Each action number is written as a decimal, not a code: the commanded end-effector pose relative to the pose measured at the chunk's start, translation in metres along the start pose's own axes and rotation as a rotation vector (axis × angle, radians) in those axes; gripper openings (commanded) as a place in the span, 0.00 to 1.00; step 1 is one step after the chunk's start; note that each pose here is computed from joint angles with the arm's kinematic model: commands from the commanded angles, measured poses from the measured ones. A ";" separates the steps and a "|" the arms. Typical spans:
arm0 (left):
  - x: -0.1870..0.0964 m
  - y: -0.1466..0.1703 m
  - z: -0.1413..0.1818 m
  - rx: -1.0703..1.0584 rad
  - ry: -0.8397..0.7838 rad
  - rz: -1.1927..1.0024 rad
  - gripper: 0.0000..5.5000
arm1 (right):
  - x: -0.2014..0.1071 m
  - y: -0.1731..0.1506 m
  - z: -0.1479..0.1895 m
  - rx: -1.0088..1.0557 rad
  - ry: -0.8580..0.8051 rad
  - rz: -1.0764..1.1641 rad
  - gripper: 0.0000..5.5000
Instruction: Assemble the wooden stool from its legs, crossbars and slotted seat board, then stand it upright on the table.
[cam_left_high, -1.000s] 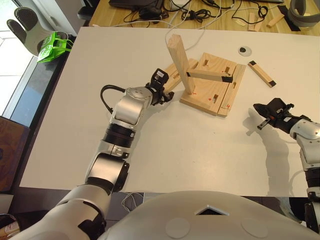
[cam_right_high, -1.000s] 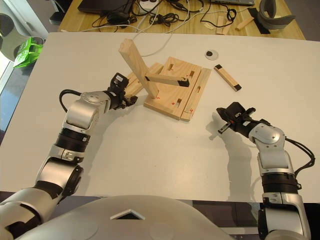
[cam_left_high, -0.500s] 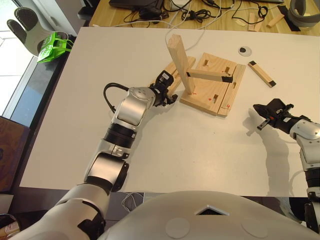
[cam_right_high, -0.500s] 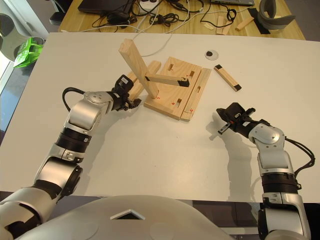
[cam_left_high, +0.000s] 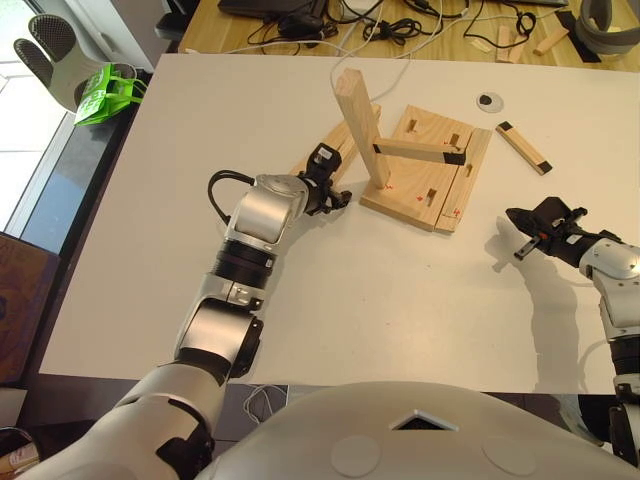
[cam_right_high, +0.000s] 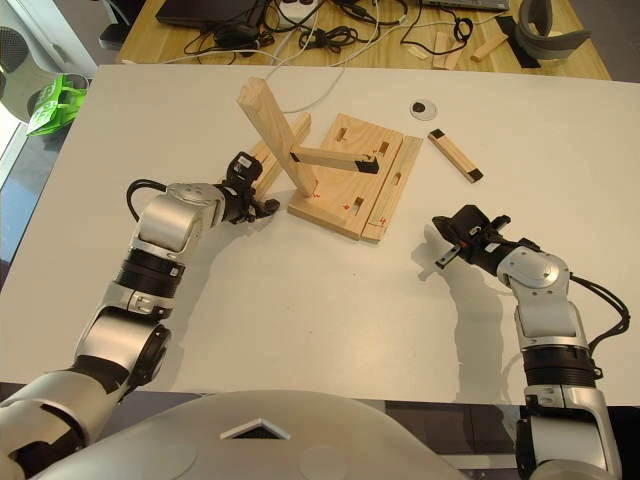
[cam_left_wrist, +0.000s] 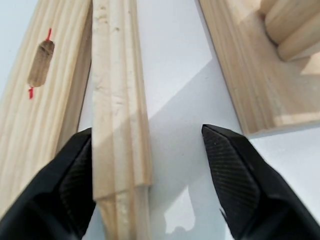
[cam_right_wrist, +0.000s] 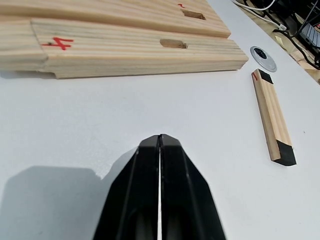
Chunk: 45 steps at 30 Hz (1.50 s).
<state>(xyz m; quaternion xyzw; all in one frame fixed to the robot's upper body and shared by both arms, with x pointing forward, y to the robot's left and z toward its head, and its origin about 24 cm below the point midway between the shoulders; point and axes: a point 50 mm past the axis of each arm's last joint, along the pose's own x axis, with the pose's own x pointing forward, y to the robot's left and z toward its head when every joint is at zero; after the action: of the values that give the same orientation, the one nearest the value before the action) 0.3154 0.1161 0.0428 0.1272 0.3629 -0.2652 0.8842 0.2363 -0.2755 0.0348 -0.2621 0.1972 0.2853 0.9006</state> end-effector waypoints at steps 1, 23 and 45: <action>0.003 0.000 -0.012 -0.023 0.049 0.009 0.48 | 0.002 0.001 0.001 -0.014 -0.003 0.003 0.00; -0.025 0.024 0.023 -0.137 -0.157 0.170 0.19 | 0.002 -0.008 0.006 0.014 -0.024 -0.058 0.00; -0.191 0.094 0.162 0.741 -1.092 0.899 0.19 | -0.024 -0.083 0.323 0.864 -0.958 0.014 0.41</action>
<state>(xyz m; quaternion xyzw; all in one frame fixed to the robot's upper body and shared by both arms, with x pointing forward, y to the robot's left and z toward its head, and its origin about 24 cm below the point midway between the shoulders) 0.3453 0.2160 0.2813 0.3539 -0.2638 0.0147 0.8972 0.3395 -0.1913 0.2989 0.2579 -0.1057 0.1995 0.9394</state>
